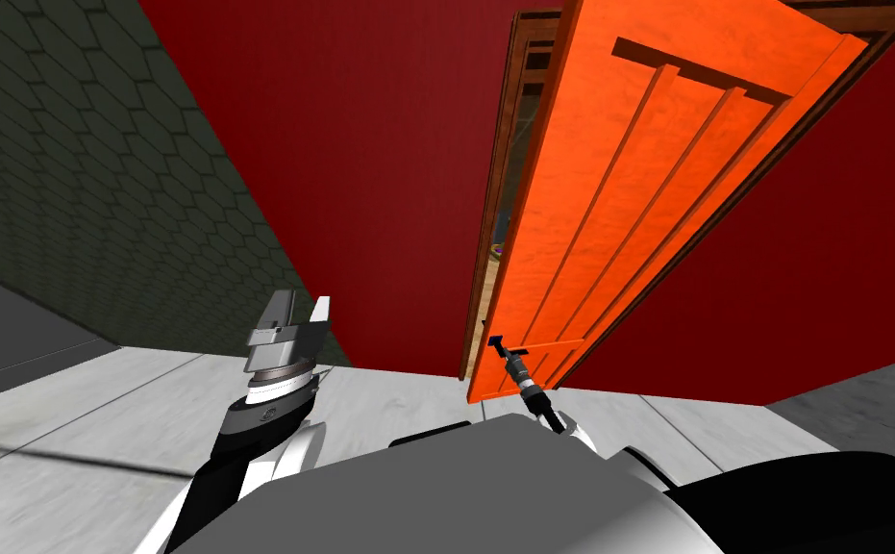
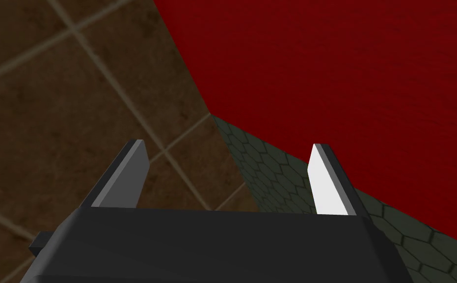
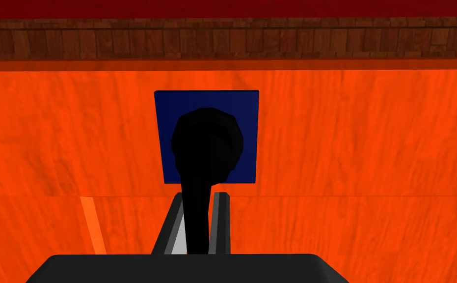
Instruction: Pull the door open
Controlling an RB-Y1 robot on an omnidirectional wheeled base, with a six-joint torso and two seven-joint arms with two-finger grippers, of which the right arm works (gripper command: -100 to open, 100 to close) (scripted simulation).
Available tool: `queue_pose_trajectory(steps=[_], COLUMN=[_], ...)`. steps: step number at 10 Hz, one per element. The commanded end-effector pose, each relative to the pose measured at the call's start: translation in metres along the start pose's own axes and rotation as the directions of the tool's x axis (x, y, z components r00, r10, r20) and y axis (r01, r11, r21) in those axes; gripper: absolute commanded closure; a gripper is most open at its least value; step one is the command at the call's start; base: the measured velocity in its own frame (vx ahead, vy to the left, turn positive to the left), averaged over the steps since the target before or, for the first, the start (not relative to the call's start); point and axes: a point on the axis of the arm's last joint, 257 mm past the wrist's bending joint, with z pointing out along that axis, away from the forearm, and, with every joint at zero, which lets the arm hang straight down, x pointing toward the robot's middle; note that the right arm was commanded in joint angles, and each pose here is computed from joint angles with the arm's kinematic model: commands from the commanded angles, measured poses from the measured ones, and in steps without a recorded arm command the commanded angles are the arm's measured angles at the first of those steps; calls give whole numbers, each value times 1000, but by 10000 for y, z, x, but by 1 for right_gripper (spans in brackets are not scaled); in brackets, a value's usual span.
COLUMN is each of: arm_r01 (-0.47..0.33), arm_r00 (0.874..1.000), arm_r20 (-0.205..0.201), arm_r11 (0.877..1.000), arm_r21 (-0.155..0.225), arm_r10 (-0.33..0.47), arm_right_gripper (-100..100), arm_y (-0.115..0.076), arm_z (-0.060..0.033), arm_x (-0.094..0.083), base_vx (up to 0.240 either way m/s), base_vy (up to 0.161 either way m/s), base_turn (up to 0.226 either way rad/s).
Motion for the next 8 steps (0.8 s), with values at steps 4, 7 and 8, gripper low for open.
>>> queue_pose_trajectory(steps=[4,7,8], arm_r01=[1,2,2], arm_r00=[1000,999,998], arm_r20=[-26,-54,-62], arm_r11=[1000,1000,1000], arm_r21=[0,-2,-2], arm_r10=[-1,-2,-2], arm_right_gripper=[100,100,100], arm_y=[-10,4,9], arm_z=[-212,-432,-496], arm_x=[-51,-114,-131], base_vx=[-155,-208,-208], base_vy=[-51,-66,-78], base_turn=[123,150,147])
